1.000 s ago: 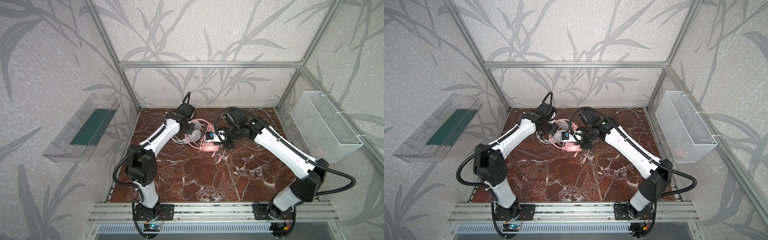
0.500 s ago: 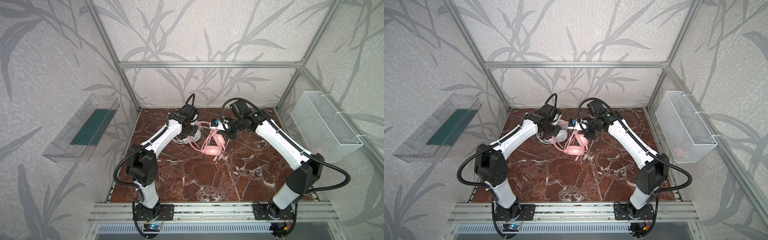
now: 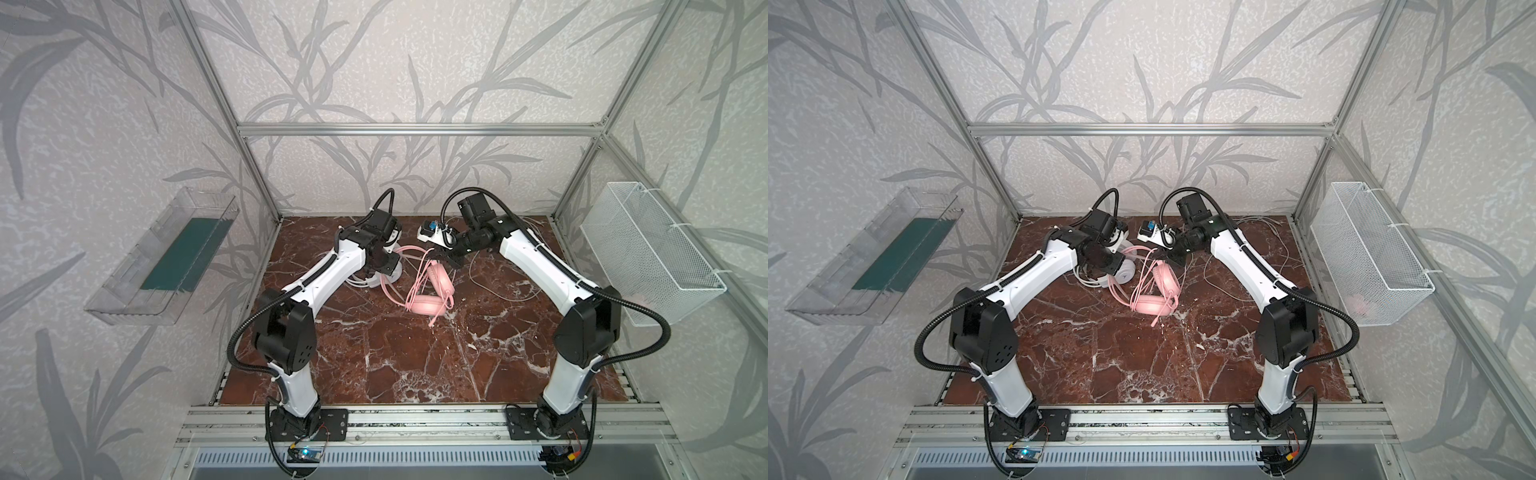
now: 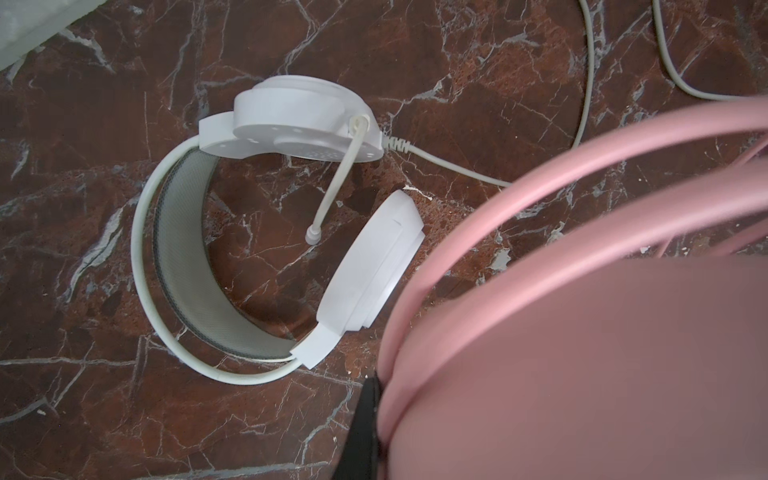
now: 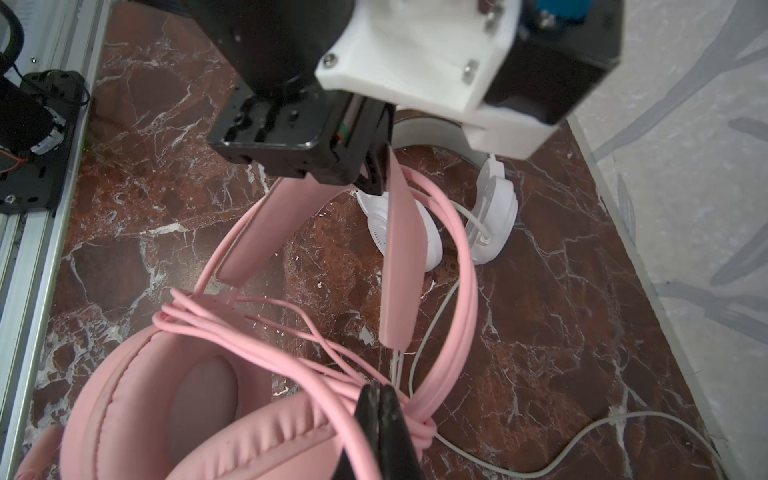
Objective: Wrap the headphones
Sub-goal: 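Draw the pink cable with the right gripper back toward the robot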
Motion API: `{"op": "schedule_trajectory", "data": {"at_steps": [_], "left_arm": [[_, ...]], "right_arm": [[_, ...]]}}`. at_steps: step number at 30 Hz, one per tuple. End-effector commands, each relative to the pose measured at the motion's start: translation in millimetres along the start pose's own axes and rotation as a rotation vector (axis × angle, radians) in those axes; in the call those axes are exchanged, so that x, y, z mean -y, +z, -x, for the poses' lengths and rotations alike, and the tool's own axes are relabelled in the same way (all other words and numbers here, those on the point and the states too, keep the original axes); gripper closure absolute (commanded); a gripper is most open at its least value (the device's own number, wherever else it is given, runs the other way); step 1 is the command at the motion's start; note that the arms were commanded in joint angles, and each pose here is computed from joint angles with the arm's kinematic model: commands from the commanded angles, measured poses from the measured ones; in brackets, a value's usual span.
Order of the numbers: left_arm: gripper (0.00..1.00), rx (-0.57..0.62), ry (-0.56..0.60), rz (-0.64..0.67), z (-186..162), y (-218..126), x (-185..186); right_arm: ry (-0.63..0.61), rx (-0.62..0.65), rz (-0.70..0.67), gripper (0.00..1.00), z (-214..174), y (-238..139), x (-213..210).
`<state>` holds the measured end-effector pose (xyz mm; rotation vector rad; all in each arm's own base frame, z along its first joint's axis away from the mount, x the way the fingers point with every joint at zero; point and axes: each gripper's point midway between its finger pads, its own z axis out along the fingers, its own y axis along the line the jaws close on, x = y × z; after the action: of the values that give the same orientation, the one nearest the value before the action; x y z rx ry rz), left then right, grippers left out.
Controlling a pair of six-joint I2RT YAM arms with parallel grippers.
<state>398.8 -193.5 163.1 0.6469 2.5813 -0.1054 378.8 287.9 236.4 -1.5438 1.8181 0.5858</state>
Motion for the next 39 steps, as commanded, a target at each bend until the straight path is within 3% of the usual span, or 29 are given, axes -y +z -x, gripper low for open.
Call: {"op": "schedule_trajectory", "data": {"at_steps": [1,13,21,39], "left_arm": [[1.00,0.057,0.032,-0.071,6,-22,14],[1.00,0.068,0.028,-0.096,5,-28,18],[1.00,0.068,0.022,-0.112,4,-29,21],[1.00,0.157,-0.059,-0.142,13,-37,22]], "right_arm": [[0.069,0.074,-0.036,0.97,10,-3,22],[0.269,0.102,-0.019,0.89,-12,18,47],[0.371,0.122,0.016,0.74,-24,27,51],[0.773,0.180,0.061,0.59,-80,58,48]]}}
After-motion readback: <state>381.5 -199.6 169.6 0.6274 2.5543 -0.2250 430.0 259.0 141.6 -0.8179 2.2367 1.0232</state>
